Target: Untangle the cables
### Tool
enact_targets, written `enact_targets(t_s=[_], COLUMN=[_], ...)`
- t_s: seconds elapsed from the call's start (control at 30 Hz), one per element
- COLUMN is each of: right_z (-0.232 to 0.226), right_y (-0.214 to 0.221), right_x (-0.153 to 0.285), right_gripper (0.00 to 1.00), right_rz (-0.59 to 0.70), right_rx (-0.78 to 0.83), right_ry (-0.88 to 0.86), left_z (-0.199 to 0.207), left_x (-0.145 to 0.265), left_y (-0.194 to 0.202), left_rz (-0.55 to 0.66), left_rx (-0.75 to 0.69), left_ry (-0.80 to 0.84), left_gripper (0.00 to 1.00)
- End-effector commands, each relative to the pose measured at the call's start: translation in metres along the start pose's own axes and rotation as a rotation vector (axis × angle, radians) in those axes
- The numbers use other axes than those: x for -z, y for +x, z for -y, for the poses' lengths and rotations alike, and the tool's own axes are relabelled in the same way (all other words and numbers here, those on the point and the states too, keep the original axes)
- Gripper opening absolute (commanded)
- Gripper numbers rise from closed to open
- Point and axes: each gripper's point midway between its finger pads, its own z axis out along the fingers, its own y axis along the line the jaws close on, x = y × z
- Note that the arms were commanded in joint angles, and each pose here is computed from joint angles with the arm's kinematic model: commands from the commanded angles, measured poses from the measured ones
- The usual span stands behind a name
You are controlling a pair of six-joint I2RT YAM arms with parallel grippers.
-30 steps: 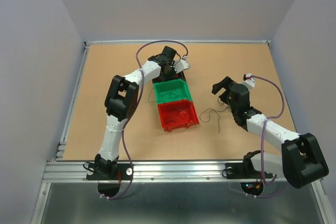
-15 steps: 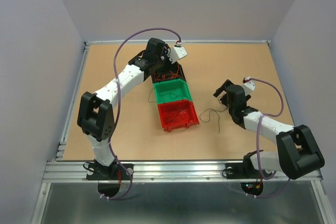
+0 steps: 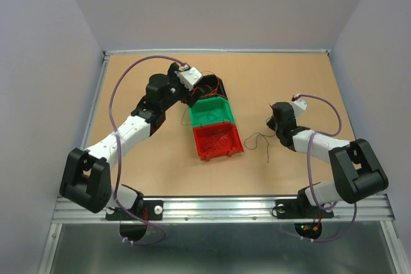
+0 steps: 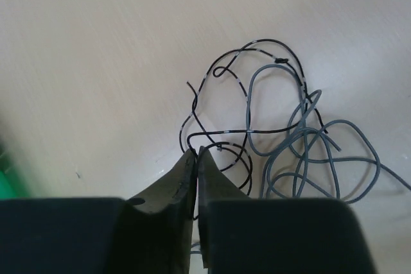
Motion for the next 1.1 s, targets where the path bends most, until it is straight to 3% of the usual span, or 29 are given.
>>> enact_targets(t_s=[0.0,0.1,0.23,0.33,0.5,0.73,1.07], right_z=[-0.044,-0.085,-0.132,-0.151,-0.17,-0.185,-0.189], right_y=[-0.051,-0.066,-0.059,-0.055,-0.04,-0.029,-0.024], right_x=[0.029,0.073,0.14,0.171,0.207,0.24,0.254], right_gripper=[0.01,0.0,0.0,0.0,0.01,0.0,0.0], right_rz=[0.089,0.098,0.059,0.028,-0.008,0.013,0.022], right_rx=[-0.047,-0.038,-0.009,0.043,0.122,0.202,0.235], right_ry=[-0.18,-0.471,-0.898,-1.062,-1.244,-1.353,-1.395], left_z=[-0.016,-0.001,0.051,0.087,0.129,0.134,0.131], left_x=[0.036,0.051,0.059,0.064,0.06,0.048,0.026], left_y=[-0.054,-0.065,-0.075,-0.077,-0.07,-0.059,-0.046], left_rz=[0.353,0.455,0.519,0.551,0.561,0.536,0.459], left_rx=[0.078,0.113,0.08,0.003,-0.107,-0.124,-0.09], left_ry=[-0.087,-0.037,0.236,0.348,0.407,0.383,0.361], left_gripper=[0.99,0.99,0.99,0.99,0.99,0.99,0.99])
